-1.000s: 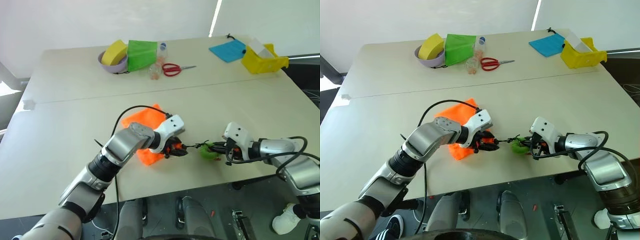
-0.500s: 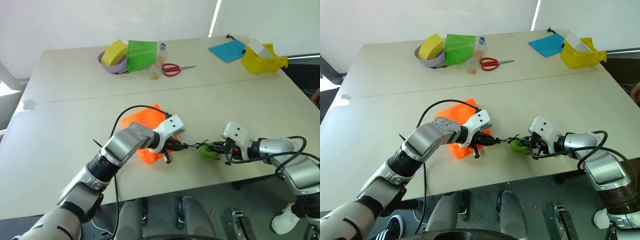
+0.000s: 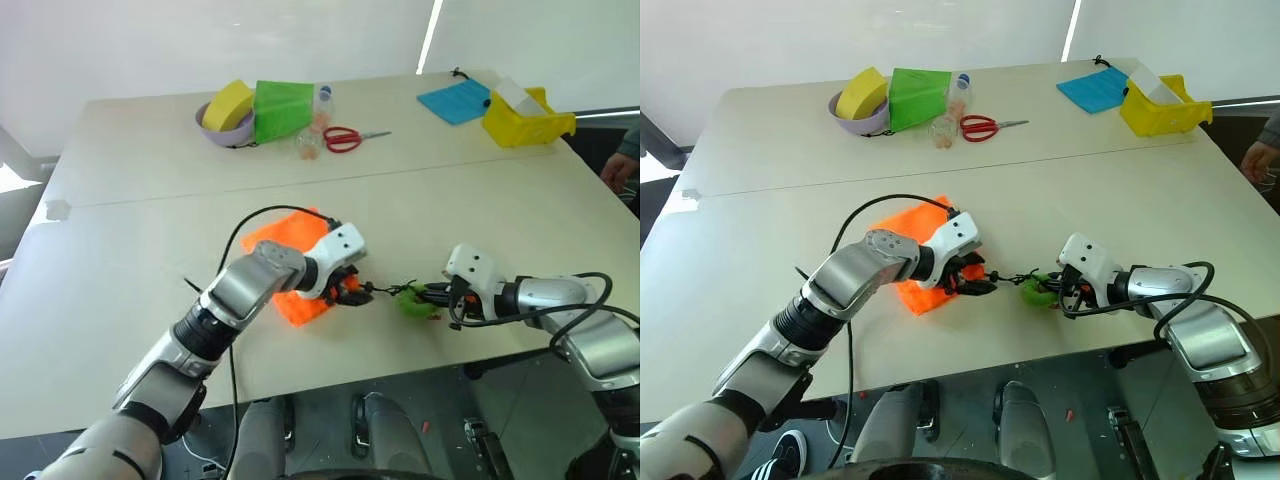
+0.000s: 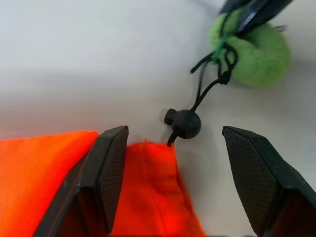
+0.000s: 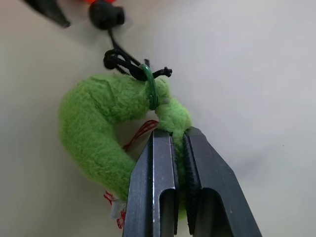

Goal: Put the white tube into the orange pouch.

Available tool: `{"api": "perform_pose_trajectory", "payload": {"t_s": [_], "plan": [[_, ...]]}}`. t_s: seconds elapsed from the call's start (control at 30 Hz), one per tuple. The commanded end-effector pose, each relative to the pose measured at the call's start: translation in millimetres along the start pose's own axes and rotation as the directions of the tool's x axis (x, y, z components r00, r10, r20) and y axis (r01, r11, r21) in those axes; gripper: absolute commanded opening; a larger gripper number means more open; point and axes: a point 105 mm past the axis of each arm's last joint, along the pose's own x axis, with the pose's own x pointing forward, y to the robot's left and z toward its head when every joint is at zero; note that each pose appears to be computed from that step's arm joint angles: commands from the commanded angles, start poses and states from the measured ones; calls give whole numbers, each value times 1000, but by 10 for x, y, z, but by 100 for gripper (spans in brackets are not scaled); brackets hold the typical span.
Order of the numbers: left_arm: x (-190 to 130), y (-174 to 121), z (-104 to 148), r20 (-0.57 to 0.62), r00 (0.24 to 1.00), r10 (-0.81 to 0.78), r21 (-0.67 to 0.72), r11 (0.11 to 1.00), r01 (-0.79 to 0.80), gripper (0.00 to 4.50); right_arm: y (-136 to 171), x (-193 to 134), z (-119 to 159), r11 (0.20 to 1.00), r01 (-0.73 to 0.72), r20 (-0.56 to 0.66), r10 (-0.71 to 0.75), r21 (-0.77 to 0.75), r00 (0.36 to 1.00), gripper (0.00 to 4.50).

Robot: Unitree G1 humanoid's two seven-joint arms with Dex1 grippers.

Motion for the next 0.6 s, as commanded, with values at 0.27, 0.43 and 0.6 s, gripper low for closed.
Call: {"api": "perform_pose_trajectory", "payload": {"t_s": [0.27, 0.43, 0.6], "plan": [[-55, 92, 134, 46, 999, -28, 92, 995, 24, 323, -10, 24, 44, 1000, 15, 11, -15, -13, 1000, 0], [-27, 104, 200, 91, 995, -33, 43, 999, 29, 323, -8, 32, 50, 1000, 16, 13, -16, -14, 1000, 0], [-9, 135, 206, 89, 996, -13, 50, 999, 9, 323, 0, 36, 49, 1000, 16, 14, -16, -14, 1000, 0]]}}
